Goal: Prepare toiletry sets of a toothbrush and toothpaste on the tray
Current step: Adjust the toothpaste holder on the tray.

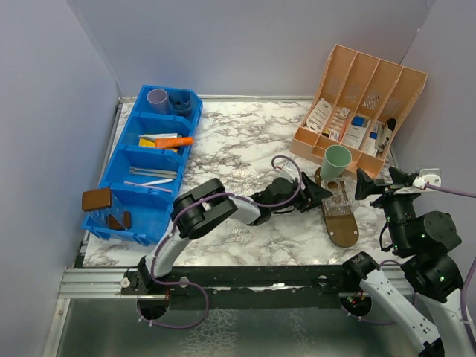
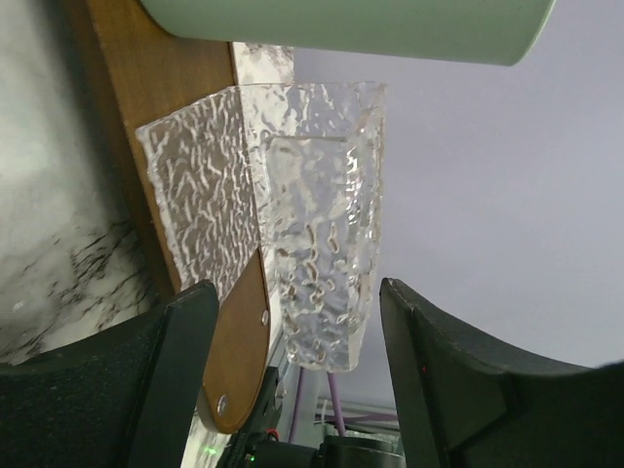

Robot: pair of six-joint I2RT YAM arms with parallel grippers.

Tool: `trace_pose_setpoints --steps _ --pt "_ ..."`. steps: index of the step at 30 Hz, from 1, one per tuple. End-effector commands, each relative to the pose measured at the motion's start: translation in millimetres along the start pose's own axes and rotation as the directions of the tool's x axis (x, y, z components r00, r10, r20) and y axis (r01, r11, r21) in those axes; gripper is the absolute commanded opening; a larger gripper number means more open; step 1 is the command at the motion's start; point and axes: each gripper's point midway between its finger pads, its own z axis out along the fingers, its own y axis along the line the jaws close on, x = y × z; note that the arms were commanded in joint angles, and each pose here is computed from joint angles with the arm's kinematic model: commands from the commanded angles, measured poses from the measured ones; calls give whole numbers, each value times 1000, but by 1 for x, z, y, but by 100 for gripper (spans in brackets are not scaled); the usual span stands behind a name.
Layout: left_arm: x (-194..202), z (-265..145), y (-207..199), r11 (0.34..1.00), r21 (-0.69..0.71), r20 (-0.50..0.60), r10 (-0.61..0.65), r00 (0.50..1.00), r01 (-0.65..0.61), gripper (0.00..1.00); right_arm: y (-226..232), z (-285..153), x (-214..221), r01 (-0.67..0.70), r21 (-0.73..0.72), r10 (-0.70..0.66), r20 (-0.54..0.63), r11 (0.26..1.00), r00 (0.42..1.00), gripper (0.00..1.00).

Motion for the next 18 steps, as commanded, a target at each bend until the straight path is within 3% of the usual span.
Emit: trace_pose_setpoints --steps 1,7,11,14,18 --pt "-4 -18 -25 997 42 15 63 998 -64 73 -3 0 -6 -9 13 8 31 1000 999 81" --pt "-9 -76 -20 984 -3 6 178 984 -178 77 -3 0 -5 -7 13 6 28 1000 1000 81" --pt "-26 -131 -3 944 -134 16 306 952 -301 77 -1 -1 0 -9 3 9 23 1000 1000 81" --pt "-53 -168 10 858 -289 7 446 895 -426 79 5 1 5 -8 -23 8 16 1000 1000 81" --pt "-119 -224 24 656 -573 -18 590 807 -491 84 11 3 12 -10 -46 10 1 999 1000 81"
